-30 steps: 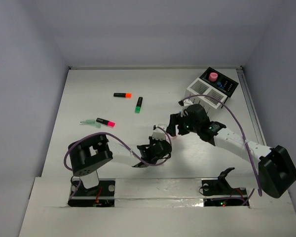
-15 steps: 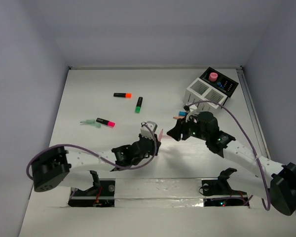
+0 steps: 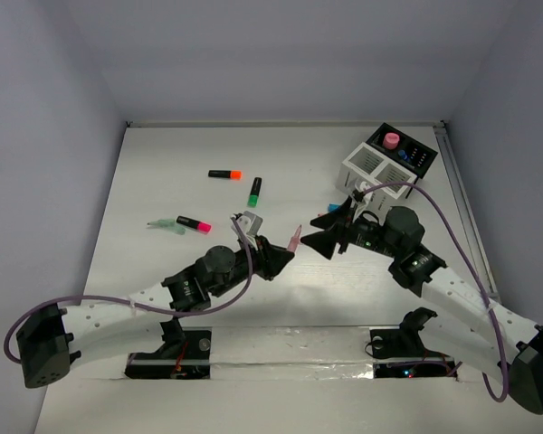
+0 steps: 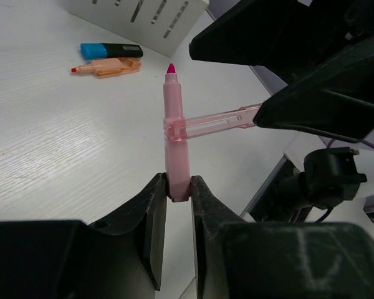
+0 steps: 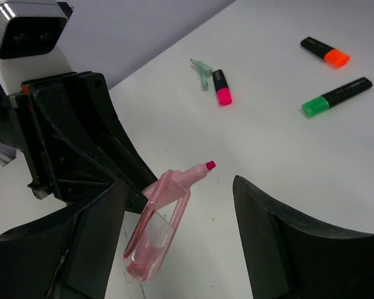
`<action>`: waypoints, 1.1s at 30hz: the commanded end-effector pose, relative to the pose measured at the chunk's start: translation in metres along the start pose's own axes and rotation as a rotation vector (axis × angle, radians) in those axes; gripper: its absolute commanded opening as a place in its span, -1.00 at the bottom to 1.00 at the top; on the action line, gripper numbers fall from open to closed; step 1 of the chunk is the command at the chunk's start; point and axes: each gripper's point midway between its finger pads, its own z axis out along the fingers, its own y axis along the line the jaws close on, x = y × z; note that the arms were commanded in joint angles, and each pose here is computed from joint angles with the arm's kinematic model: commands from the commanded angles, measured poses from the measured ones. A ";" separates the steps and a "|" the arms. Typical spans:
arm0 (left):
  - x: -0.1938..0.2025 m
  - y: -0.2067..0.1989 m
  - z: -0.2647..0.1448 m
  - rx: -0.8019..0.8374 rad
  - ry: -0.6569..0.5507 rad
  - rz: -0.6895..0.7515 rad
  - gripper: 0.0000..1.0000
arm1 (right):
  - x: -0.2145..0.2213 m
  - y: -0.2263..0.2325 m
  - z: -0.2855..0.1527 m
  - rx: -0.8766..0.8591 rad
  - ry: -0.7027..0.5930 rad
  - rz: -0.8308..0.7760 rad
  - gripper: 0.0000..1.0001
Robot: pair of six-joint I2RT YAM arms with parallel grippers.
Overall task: Sort the stationery into containers
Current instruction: Close the pen cap on the pen.
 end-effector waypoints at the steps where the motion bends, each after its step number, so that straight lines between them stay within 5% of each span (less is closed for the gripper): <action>1: -0.010 -0.014 -0.004 0.087 -0.031 -0.016 -1.00 | -0.029 0.025 0.001 -0.112 -0.086 -0.063 0.42; 23: -0.025 -0.018 -0.009 0.122 -0.067 -0.059 -1.00 | -0.011 0.040 -0.011 -0.196 -0.069 -0.032 0.34; 27: -0.027 -0.019 -0.010 0.133 -0.072 -0.062 -1.00 | -0.013 0.037 -0.012 -0.176 -0.086 -0.027 -0.42; 33: -0.029 -0.030 -0.015 0.204 -0.080 -0.066 -1.00 | -0.027 0.026 -0.010 -0.096 -0.146 -0.006 -0.87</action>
